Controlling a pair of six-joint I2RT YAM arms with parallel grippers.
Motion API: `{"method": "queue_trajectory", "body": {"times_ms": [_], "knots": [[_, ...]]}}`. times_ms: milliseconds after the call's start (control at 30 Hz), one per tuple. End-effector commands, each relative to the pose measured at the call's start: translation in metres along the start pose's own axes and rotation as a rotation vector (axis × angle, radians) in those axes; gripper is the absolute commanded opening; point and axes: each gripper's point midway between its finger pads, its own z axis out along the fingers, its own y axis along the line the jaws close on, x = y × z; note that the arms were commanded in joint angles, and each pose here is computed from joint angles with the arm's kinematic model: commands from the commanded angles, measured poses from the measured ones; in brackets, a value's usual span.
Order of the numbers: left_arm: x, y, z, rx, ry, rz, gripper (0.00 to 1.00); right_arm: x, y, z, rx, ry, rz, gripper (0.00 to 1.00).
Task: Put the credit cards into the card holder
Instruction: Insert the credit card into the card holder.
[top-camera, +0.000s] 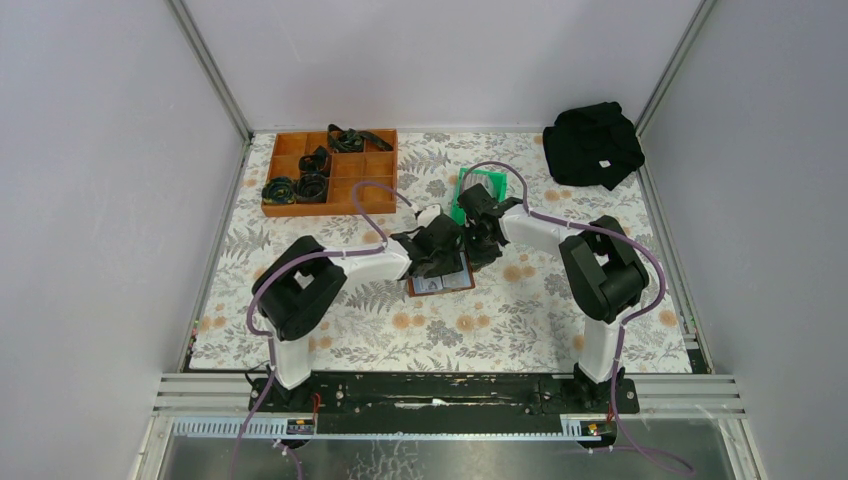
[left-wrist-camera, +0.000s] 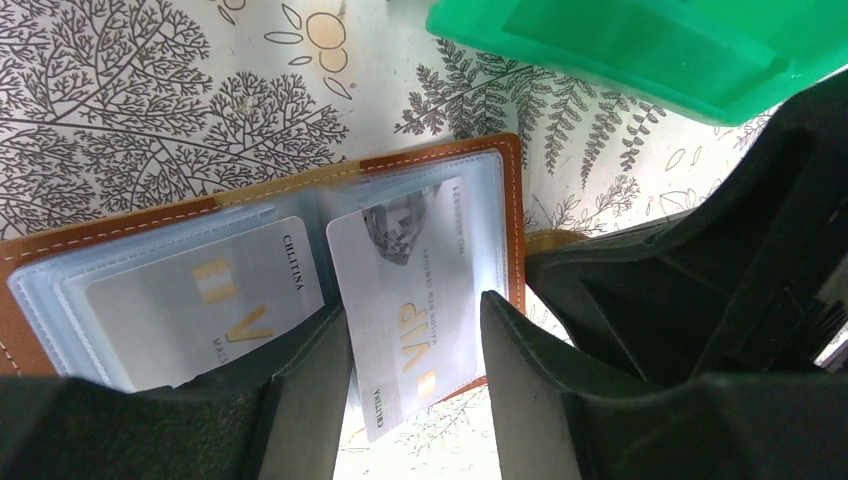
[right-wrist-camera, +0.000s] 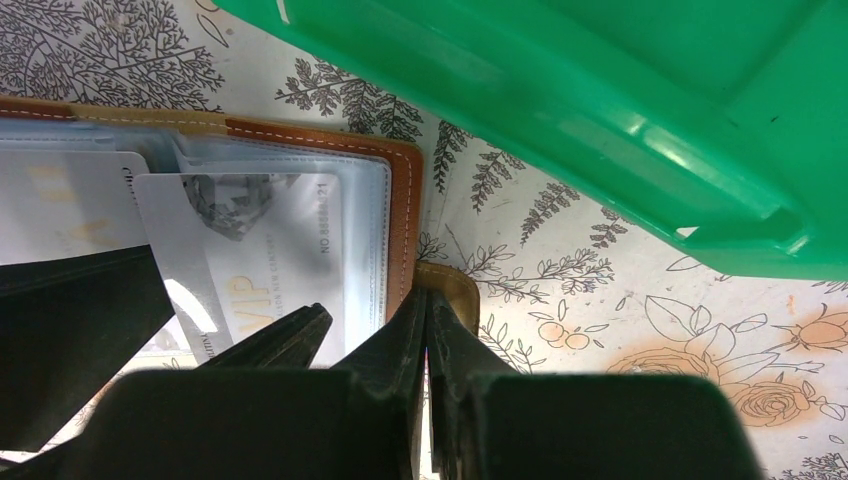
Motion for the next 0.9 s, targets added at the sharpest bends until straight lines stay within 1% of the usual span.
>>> {"method": "queue_trajectory", "body": {"times_ms": [0, 133, 233, 300, 433, 567, 867], "knots": [[0.087, 0.067, 0.014, -0.219, 0.275, 0.094, 0.56, 0.027, 0.033, 0.008, -0.101, 0.080, -0.017, 0.06], [0.090, 0.068, 0.012, -0.234, 0.301, 0.106, 0.56, 0.023, 0.038, 0.006, -0.118, 0.072, -0.015, 0.07], [0.100, 0.074, 0.009, -0.258, 0.338, 0.119, 0.56, 0.022, 0.038, 0.006, -0.118, 0.067, -0.017, 0.07], [0.101, 0.077, 0.004, -0.269, 0.335, 0.126, 0.56, 0.023, 0.037, 0.006, -0.119, 0.064, -0.015, 0.07], [0.092, 0.082, -0.007, -0.295, 0.296, 0.140, 0.57, 0.028, 0.036, 0.009, -0.116, 0.072, -0.013, 0.07], [0.079, 0.079, -0.013, -0.307, 0.252, 0.153, 0.61, 0.029, 0.034, 0.011, -0.113, 0.074, -0.010, 0.07], [0.064, 0.068, -0.020, -0.290, 0.206, 0.148, 0.62, 0.031, 0.034, 0.013, -0.115, 0.078, -0.007, 0.07]]}}
